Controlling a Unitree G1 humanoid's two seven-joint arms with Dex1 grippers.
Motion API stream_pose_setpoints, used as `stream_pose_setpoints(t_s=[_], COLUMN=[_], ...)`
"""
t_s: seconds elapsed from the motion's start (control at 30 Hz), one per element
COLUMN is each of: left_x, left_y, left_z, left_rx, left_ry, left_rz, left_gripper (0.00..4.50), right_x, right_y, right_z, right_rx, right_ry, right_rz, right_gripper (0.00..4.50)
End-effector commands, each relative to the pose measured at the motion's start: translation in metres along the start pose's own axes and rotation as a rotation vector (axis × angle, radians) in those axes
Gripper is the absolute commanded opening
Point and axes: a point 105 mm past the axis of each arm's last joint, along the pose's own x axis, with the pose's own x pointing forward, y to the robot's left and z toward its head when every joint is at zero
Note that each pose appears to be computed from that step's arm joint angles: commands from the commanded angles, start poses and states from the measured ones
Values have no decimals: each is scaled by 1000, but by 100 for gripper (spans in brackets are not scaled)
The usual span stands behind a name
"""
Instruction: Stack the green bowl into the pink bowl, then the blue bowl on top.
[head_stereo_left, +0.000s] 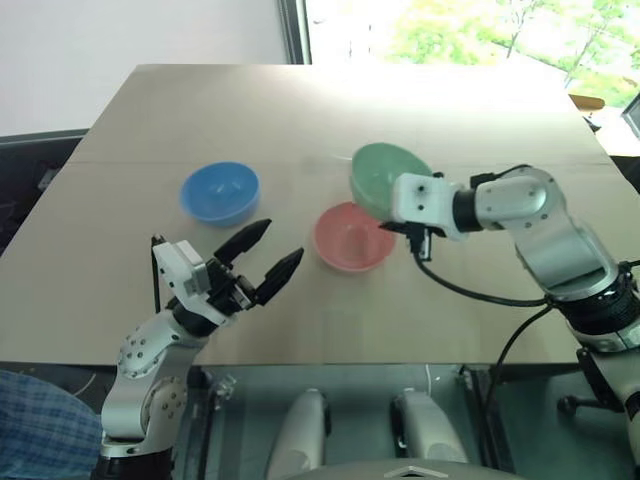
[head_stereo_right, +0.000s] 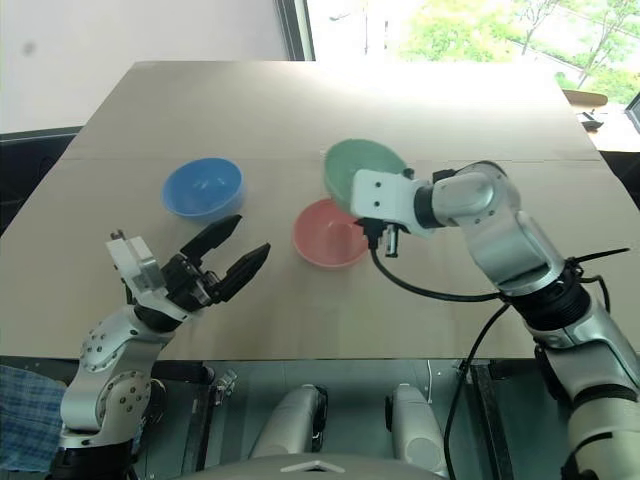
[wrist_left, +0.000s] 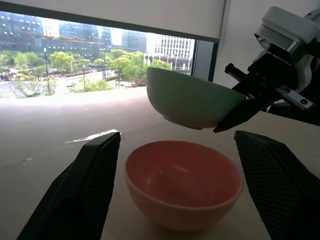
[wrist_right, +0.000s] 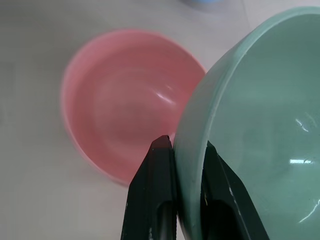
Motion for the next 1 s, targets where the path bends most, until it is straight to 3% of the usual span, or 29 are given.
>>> stream_pose_setpoints(t_s=[0.03, 0.17, 0.27, 0.47, 0.67, 0.73, 1.0], left_x=[-1, -2, -3, -4, -2, 1, 11], left_y=[0, -1, -2, -3, 8, 18, 59], left_z=[17, 16, 14, 13, 14, 4, -10], left_rx=[46, 52, 52, 50, 89, 68, 220], left_ry=[-63, -60, -57, -51, -24, 77, 279], left_rz=[6, 12, 14, 17, 47, 77, 173], left_gripper=[388, 388, 388, 388, 388, 388, 388], right_x=[3, 9, 13, 7, -32, -44, -95], right_y=[4, 10, 14, 0, -22, -26, -36], right_z=[27, 35, 40, 44, 54, 48, 31], right_rx=[-108, -129, -138, -131, 74, 151, 399], right_ry=[-63, -90, -104, -118, -261, -291, -540], right_rz=[18, 51, 72, 16, -34, -61, -231], right_gripper=[3, 3, 101, 356, 356, 356, 356])
